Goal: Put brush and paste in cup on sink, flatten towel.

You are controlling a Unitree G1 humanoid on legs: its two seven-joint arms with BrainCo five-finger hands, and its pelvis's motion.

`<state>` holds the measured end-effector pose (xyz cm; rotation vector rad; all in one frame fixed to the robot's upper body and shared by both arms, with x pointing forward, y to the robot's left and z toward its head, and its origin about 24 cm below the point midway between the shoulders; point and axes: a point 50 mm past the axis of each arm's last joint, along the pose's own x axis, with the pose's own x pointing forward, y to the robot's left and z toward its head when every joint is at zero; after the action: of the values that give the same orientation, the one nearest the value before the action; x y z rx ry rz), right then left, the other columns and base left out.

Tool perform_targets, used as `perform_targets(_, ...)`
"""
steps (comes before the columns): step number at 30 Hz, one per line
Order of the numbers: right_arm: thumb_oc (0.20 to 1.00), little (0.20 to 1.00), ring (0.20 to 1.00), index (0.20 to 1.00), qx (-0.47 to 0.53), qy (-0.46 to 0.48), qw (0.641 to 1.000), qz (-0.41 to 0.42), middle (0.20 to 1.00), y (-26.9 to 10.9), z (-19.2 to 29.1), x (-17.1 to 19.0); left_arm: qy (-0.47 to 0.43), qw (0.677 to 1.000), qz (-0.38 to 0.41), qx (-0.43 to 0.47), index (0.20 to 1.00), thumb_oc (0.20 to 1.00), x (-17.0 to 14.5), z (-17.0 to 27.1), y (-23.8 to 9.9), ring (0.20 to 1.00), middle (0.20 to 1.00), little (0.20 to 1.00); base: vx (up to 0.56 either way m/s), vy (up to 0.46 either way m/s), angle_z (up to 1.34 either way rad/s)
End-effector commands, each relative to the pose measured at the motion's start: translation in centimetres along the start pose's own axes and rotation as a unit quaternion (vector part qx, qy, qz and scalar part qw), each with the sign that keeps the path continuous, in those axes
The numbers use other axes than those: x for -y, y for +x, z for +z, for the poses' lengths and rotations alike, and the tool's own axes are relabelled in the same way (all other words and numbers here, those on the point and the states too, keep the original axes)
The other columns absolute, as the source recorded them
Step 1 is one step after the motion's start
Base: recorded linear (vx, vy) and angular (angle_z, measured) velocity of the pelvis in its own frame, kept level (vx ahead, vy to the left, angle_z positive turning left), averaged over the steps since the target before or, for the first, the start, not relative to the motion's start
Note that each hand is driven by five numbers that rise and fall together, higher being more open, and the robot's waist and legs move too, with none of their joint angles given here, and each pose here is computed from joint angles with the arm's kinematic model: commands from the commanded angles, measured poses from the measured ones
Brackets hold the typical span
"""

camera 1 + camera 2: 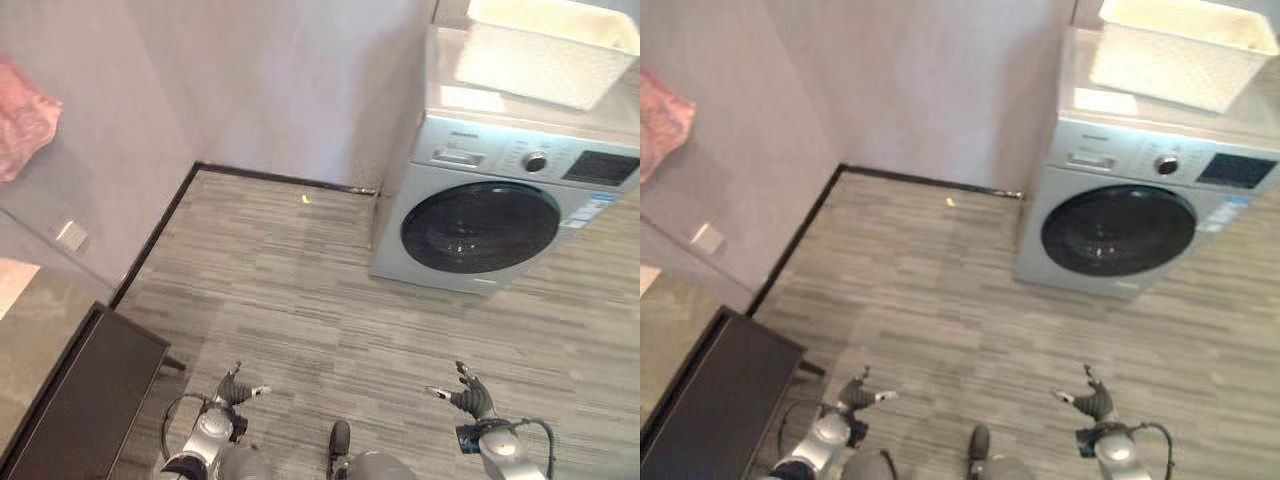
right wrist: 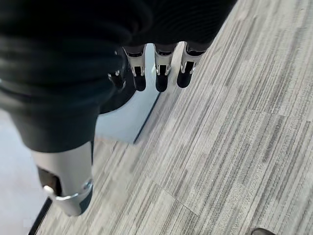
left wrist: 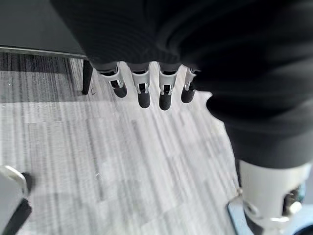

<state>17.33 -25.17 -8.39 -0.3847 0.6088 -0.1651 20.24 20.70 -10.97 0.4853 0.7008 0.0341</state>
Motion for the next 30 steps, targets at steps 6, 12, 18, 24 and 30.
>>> perform_targets(6, 1.000, 1.000, 1.000, 1.000, 0.075, -0.048, 0.996, 0.006, 1.000, -0.5, 2.3, 1.3, 0.011, 0.999, 0.038, -0.007, 1.000, 1.000, -2.3, -1.0, 0.0, 1.000, 1.000, 1.000, 0.34, 0.152, -0.22)
perform_targets(12, 1.000, 1.000, 1.000, 1.000, 0.055, -0.044, 0.997, 0.032, 1.000, -0.5, 1.6, -0.8, 0.016, 0.999, 0.042, 0.000, 1.000, 1.000, -2.6, -0.7, 0.1, 1.000, 1.000, 1.000, 0.30, 0.260, -0.02)
perform_targets(18, 1.000, 1.000, 1.000, 1.000, 0.068, -0.035, 0.995, 0.059, 1.000, -0.2, 2.7, -2.6, 0.022, 0.999, 0.042, 0.019, 1.000, 1.000, -3.2, 0.1, 0.2, 1.000, 1.000, 1.000, 0.21, 0.290, 0.08)
perform_targets(24, 1.000, 1.000, 1.000, 1.000, 0.121, -0.032, 0.990, 0.064, 1.000, 0.2, 5.5, -3.1, 0.070, 0.996, 0.035, 0.034, 1.000, 1.000, -3.5, 0.7, 0.3, 1.000, 1.000, 1.000, 0.15, 0.319, 0.17)
perform_targets(30, 1.000, 1.000, 1.000, 1.000, 0.129, -0.048, 0.989, 0.062, 1.000, 0.3, 5.7, -3.2, 0.092, 0.995, 0.036, 0.024, 1.000, 1.000, -3.3, 0.3, 0.4, 1.000, 1.000, 1.000, 0.24, 0.160, 0.25)
